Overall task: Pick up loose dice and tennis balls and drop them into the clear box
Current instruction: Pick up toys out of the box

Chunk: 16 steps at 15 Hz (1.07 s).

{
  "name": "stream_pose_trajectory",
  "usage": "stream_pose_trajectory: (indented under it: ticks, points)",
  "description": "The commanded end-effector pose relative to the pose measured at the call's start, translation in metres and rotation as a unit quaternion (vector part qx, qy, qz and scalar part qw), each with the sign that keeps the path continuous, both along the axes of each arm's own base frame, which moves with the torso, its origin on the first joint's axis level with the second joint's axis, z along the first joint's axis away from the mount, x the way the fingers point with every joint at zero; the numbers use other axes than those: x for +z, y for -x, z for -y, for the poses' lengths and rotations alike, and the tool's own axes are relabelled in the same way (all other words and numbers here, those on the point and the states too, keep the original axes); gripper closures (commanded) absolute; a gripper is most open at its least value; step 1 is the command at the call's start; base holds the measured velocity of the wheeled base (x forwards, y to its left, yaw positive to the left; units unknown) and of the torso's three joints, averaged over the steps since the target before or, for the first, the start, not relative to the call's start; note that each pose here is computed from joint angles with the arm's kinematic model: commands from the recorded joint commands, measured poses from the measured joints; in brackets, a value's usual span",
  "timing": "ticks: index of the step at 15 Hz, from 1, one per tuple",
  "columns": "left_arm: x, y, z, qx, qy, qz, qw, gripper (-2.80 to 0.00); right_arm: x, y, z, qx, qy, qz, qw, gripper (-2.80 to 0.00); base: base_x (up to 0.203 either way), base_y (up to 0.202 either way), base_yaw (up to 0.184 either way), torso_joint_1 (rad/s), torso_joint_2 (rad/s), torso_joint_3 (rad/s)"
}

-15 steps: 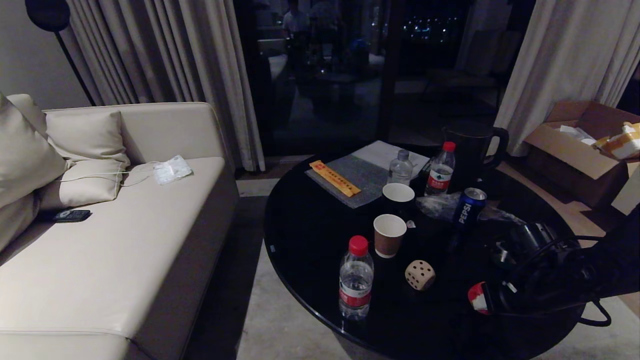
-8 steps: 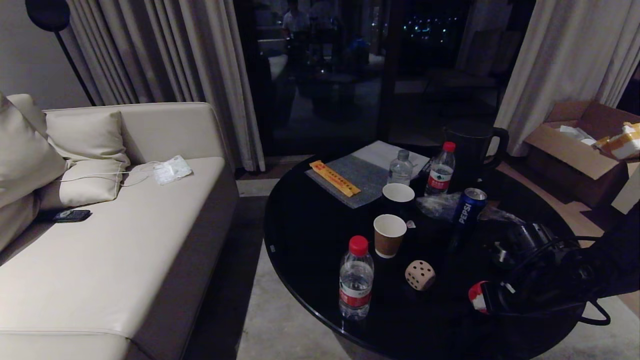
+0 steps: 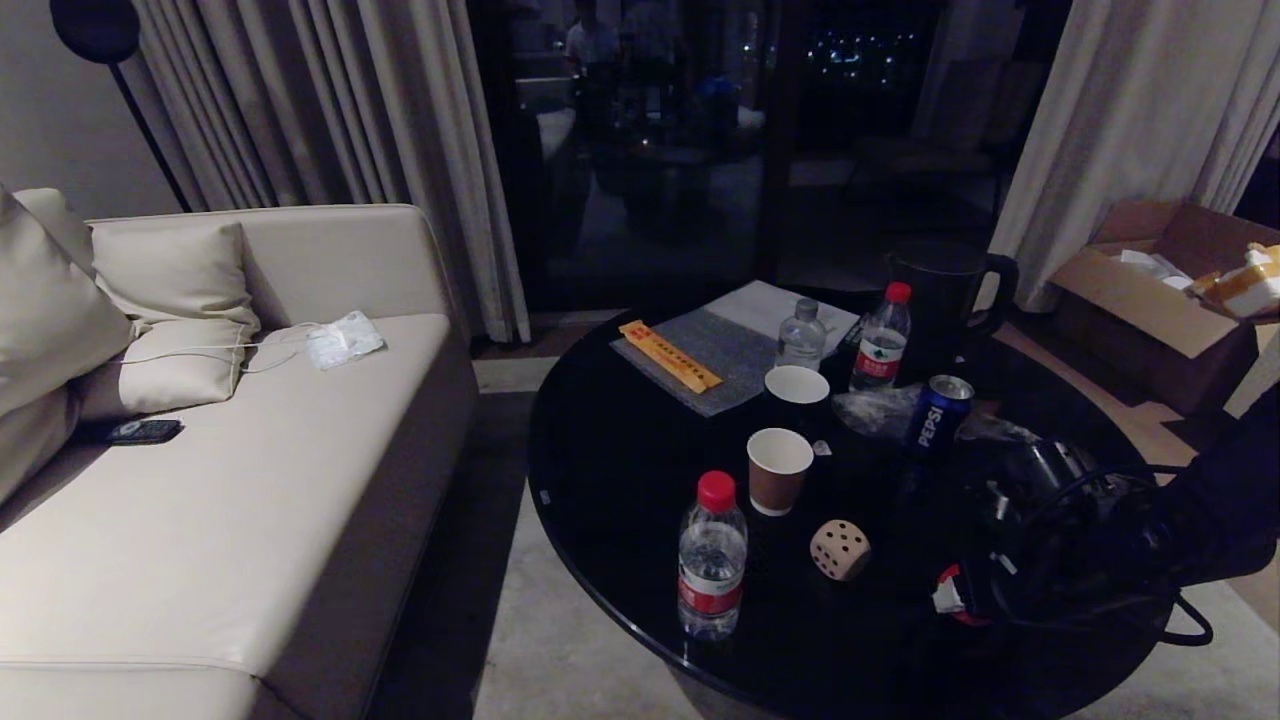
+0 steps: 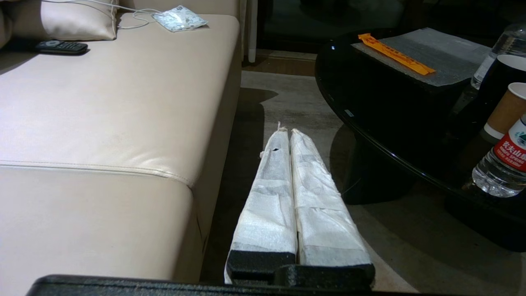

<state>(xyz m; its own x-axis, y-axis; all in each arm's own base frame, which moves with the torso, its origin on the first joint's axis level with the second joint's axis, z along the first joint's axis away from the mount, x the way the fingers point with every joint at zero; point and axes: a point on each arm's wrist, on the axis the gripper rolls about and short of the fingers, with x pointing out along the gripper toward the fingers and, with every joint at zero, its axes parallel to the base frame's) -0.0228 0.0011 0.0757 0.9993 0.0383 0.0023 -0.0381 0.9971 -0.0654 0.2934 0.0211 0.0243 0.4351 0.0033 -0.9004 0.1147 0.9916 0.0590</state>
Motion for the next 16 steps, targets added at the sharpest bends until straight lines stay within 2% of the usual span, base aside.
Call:
stream_pose_trajectory:
  ticks: [1, 5, 6, 13, 16]
  points:
    - [0.0, 0.0, 0.0, 0.0, 0.0, -0.001, 1.0, 0.0, 0.003, -0.002, -0.003, 0.006, 0.0, 0.008, 1.0, -2.8, 0.0, 0.0, 0.0, 0.0, 0.0, 0.0]
    - [0.0, 0.0, 0.0, 0.0, 0.0, -0.001, 1.0, 0.0, 0.004, -0.005, -0.009, 0.022, 0.005, 0.015, 1.0, -2.8, 0.0, 0.0, 0.0, 0.0, 0.0, 0.0]
    - [0.0, 0.0, 0.0, 0.0, 0.0, -0.001, 1.0, 0.0, 0.004, -0.005, -0.009, 0.022, 0.005, 0.017, 1.0, 0.0, 0.0, 0.0, 0.0, 0.0, 0.0, 0.0]
    - [0.0, 0.0, 0.0, 0.0, 0.0, -0.002, 1.0, 0.0, 0.007, -0.004, -0.009, 0.025, 0.006, 0.021, 0.999, 0.0, 0.0, 0.0, 0.0, 0.0, 0.0, 0.0]
    - [0.0, 0.0, 0.0, 0.0, 0.0, -0.001, 1.0, 0.0, 0.032, 0.003, -0.008, 0.019, 0.004, 0.058, 0.998, 0.0, 0.0, 0.0, 0.0, 0.0, 0.0, 0.0]
